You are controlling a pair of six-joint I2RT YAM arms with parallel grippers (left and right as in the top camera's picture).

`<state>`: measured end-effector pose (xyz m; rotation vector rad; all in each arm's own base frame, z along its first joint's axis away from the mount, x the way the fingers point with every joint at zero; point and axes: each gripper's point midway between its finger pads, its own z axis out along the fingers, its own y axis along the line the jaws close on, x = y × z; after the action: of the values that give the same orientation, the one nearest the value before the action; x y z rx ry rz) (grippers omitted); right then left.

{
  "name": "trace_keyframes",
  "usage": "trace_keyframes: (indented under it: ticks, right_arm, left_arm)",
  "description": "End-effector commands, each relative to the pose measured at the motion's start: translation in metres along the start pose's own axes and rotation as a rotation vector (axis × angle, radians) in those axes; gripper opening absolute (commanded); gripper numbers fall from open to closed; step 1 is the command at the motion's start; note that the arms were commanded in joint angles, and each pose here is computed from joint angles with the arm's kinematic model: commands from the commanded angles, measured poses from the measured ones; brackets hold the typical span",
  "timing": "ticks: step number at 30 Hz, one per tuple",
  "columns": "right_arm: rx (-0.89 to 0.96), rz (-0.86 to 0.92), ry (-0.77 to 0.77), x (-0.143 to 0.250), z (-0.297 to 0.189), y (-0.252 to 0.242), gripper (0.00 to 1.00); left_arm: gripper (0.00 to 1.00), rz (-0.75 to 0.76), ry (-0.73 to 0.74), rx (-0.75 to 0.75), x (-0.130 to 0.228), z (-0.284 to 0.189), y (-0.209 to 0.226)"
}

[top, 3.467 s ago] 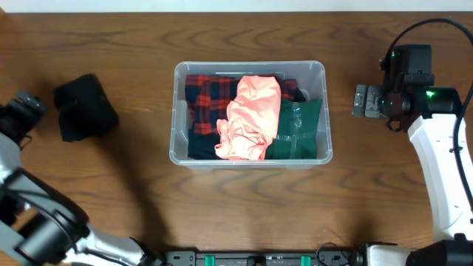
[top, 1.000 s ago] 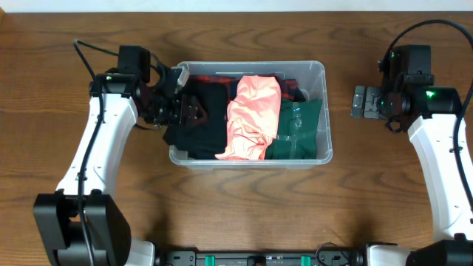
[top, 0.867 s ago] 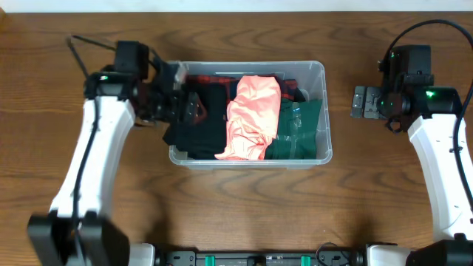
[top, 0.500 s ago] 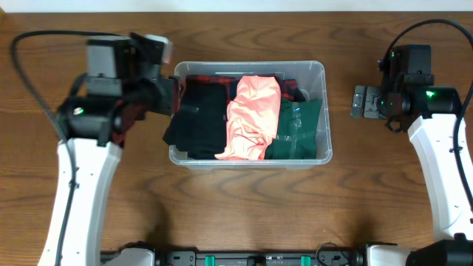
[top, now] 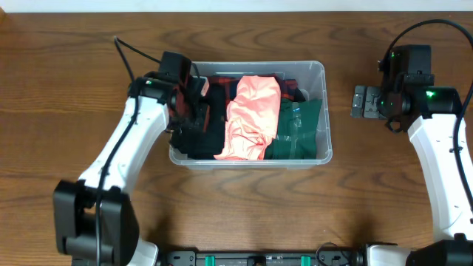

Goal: Pack container
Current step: 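Withdraw the left gripper from the bin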

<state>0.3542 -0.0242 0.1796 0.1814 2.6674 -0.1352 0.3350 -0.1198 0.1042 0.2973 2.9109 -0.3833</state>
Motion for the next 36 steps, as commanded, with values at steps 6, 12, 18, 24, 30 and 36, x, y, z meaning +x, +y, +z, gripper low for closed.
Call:
trace_keyframes:
  ticks: [6, 12, 18, 24, 30, 36]
  right_arm:
    - [-0.004, -0.007, 0.010, 0.002, 0.001, 0.000, 0.99]
    - [-0.004, -0.007, 0.009, 0.002, 0.001, 0.000, 0.99]
    - [-0.010, -0.004, -0.020, -0.005, 0.001, 0.001, 0.99]
    - [-0.118, -0.049, -0.150, -0.037, -0.003, 0.021, 0.99]
    - [-0.114, -0.024, -0.167, -0.034, -0.018, 0.019, 0.99]
    - [-0.111, 0.023, -0.314, -0.019, -0.077, 0.009, 0.99]
  left_arm:
    - [0.06, 0.041, -0.066, 0.091, -0.012, -0.023, -0.022]
    - [0.58, 0.060, -0.369, -0.173, -0.038, -0.120, 0.009]
    - [0.98, -0.096, -0.521, -0.420, -0.021, -0.190, 0.072]
    - [0.98, -0.307, -0.515, -0.485, -0.008, -0.199, 0.132]
    - [0.98, -0.357, -0.458, -0.357, 0.012, -0.192, 0.131]
    - [0.98, -0.245, -0.632, -0.361, 0.030, -0.237, 0.101]
